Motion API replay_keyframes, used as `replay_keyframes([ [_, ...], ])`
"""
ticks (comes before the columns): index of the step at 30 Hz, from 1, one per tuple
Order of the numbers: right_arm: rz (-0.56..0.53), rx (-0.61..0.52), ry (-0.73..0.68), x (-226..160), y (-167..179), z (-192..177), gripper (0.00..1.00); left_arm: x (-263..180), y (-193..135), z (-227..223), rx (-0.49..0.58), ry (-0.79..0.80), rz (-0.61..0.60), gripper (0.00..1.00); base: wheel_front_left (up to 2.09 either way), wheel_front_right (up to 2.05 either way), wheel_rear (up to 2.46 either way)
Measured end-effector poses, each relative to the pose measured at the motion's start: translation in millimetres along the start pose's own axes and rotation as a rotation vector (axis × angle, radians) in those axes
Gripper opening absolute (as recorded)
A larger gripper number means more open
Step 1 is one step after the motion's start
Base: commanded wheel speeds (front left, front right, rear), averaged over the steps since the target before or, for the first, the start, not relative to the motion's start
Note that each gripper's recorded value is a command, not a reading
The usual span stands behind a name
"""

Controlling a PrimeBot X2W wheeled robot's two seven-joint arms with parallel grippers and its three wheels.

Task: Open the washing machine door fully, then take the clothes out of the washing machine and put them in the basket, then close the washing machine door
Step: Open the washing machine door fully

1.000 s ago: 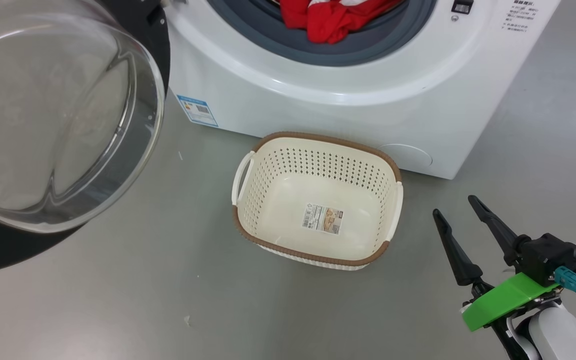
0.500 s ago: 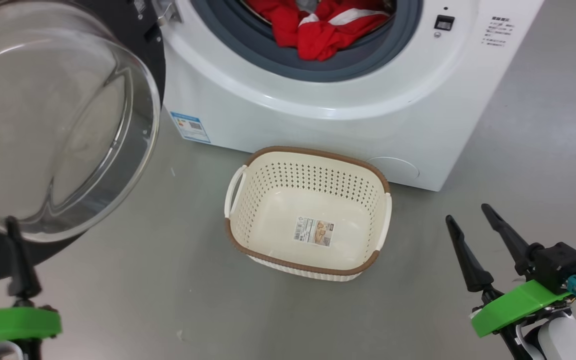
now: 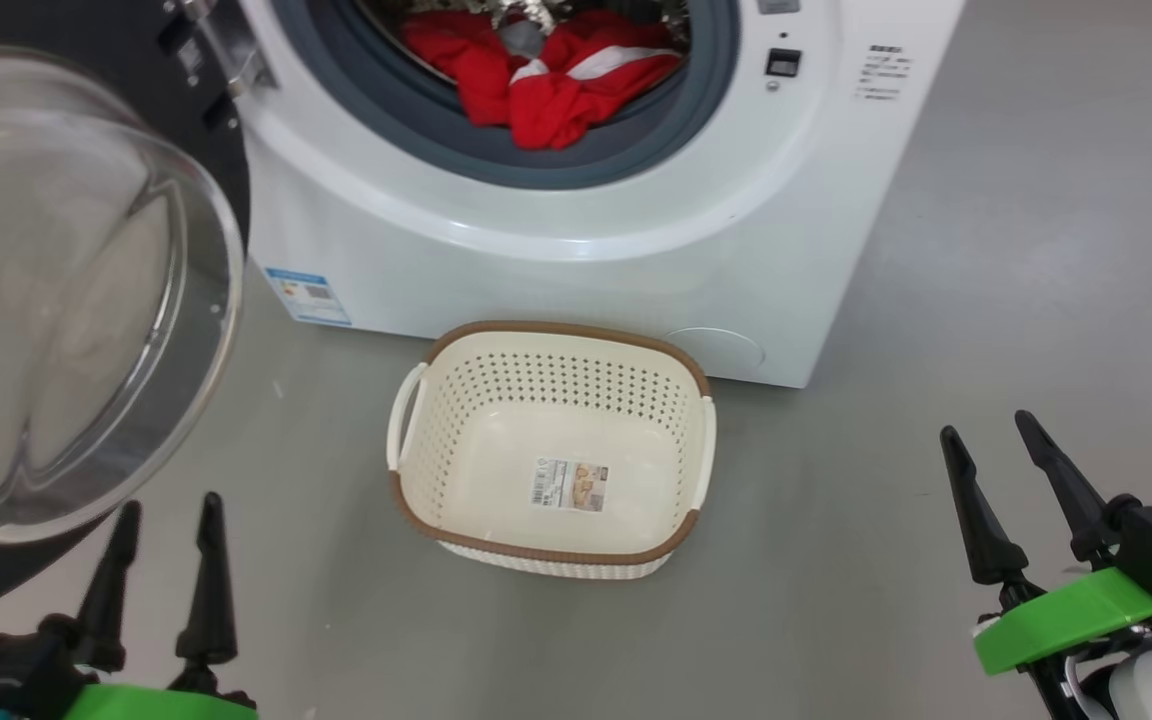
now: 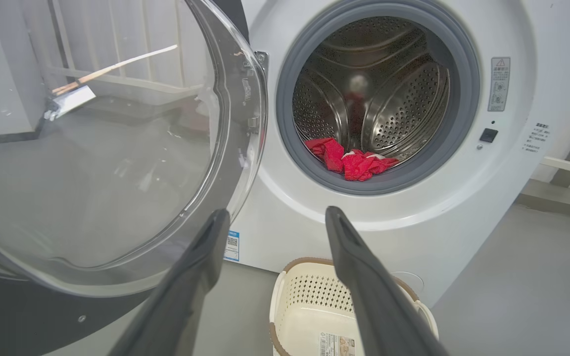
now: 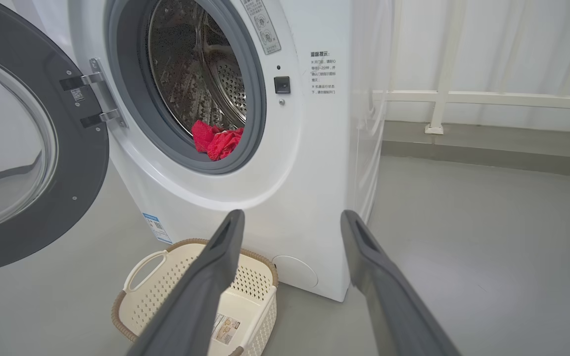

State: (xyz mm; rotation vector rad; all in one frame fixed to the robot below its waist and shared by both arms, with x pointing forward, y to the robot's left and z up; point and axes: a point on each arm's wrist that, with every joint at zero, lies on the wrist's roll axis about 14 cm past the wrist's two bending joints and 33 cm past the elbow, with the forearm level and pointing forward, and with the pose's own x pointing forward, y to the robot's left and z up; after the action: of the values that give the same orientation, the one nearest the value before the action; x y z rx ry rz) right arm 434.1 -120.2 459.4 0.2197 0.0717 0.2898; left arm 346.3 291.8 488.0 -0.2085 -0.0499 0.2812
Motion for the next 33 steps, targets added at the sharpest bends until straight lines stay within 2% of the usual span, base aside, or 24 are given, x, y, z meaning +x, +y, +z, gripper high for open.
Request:
replay_keyframes([
  [19, -0.222, 0.028, -0.047, -52, -55, 13, 1.0, 17, -93, -27, -0.024, 0.072, -0.294, 1.0, 0.0, 0.0, 0.0],
  [33, -0.337, 0.027, -0.062, -88, -82, 17, 1.0, 17, -124, -44, -0.036, 0.119, -0.384, 1.0, 0.0, 0.0, 0.0],
])
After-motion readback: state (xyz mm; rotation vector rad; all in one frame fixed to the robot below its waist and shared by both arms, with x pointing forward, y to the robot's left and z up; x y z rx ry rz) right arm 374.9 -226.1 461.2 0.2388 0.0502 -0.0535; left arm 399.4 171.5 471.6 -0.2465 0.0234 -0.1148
